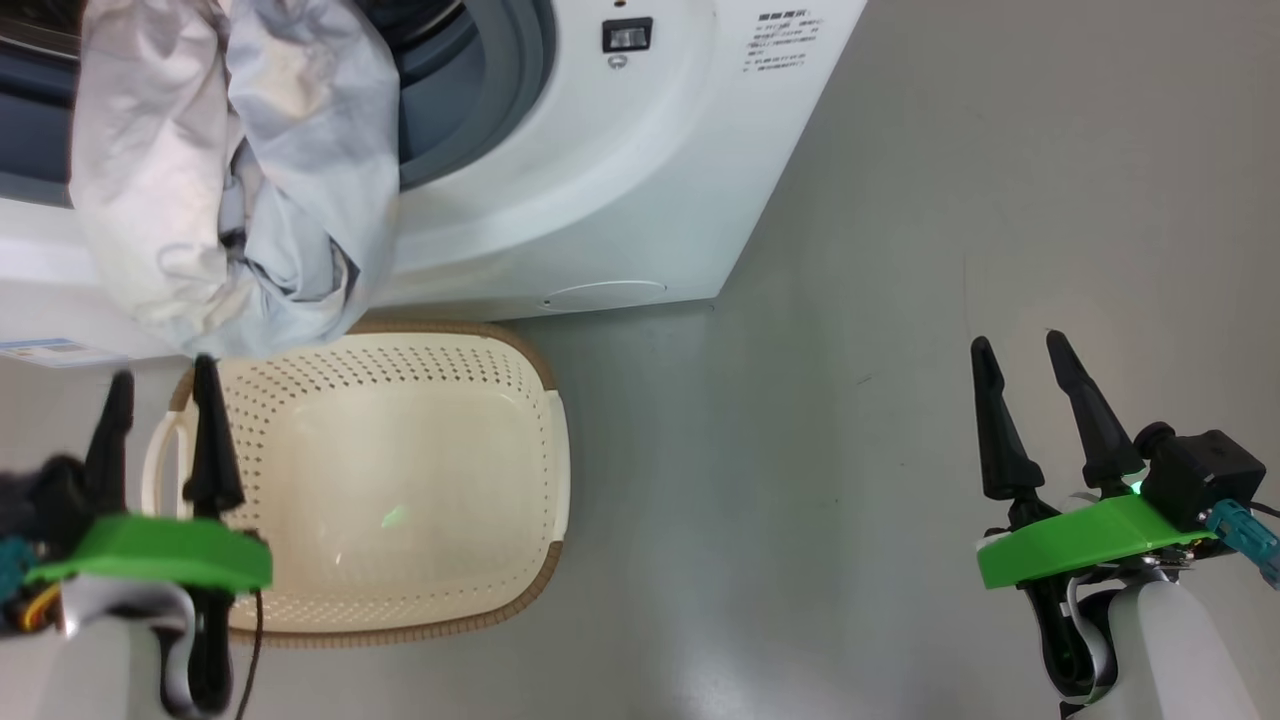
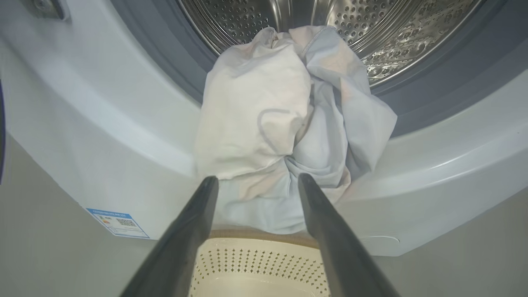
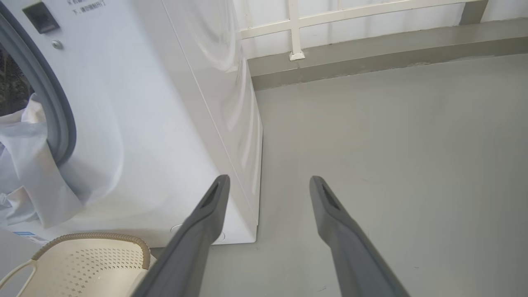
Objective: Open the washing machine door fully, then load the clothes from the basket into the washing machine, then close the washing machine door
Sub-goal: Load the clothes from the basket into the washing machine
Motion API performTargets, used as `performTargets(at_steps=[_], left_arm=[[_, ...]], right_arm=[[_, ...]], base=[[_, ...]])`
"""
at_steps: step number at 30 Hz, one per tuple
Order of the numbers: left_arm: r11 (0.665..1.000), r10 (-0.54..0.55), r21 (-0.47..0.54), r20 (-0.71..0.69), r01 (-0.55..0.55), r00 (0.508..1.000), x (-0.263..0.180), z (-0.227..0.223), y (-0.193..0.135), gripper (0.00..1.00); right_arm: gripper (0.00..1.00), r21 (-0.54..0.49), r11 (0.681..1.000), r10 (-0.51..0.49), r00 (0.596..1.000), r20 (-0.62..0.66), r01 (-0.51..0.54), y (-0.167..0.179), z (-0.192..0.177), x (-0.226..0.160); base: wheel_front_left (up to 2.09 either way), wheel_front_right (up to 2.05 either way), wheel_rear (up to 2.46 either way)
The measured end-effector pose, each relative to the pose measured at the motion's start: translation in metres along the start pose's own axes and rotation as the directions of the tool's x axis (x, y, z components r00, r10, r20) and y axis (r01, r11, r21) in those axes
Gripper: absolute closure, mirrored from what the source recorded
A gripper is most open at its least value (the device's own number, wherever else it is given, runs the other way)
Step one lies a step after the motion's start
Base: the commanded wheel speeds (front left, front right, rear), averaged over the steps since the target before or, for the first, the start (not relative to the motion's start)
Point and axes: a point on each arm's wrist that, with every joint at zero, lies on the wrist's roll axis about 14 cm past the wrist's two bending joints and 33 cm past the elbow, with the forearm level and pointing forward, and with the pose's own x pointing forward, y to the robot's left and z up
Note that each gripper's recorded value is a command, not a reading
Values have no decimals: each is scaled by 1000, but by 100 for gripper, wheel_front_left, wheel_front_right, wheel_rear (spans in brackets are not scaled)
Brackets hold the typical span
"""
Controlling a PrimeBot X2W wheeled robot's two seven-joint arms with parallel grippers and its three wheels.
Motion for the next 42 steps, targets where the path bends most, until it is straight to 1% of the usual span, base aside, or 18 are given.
performTargets(at_steps=[7, 16, 21, 34, 38, 42], left_arm=[[1000, 28, -10, -17, -28, 999, -24, -9, 6, 0], [999, 34, -16, -15, -35, 999, -26, -9, 7, 0], [999, 42, -17, -58, -43, 997, -27, -23, 10, 0], [1000, 8, -9, -180, -10, 984, 5, -60, 3, 0], [1000, 3, -4, -202, -4, 979, 14, -65, 2, 0], [1000, 11, -20, -211, -16, 977, 27, -67, 3, 0]], right_arm=[[0, 0, 1000, -1, 1000, 4, 1, 0, 2, -1], [0, -1, 1000, -3, 1000, 1, 3, -1, 1, -1], [0, -1, 1000, -5, 1000, -7, 5, -2, -3, 0], [0, -3, 1000, -10, 999, -39, 9, -4, -17, 3], [0, -4, 1000, -9, 999, -43, 9, -5, -18, 4], [0, 0, 1000, -9, 999, -46, 9, -5, -20, 5]], base=[[0, 0, 0], [0, 0, 0], [0, 0, 0], [0, 0, 0], [0, 0, 0], [0, 0, 0]])
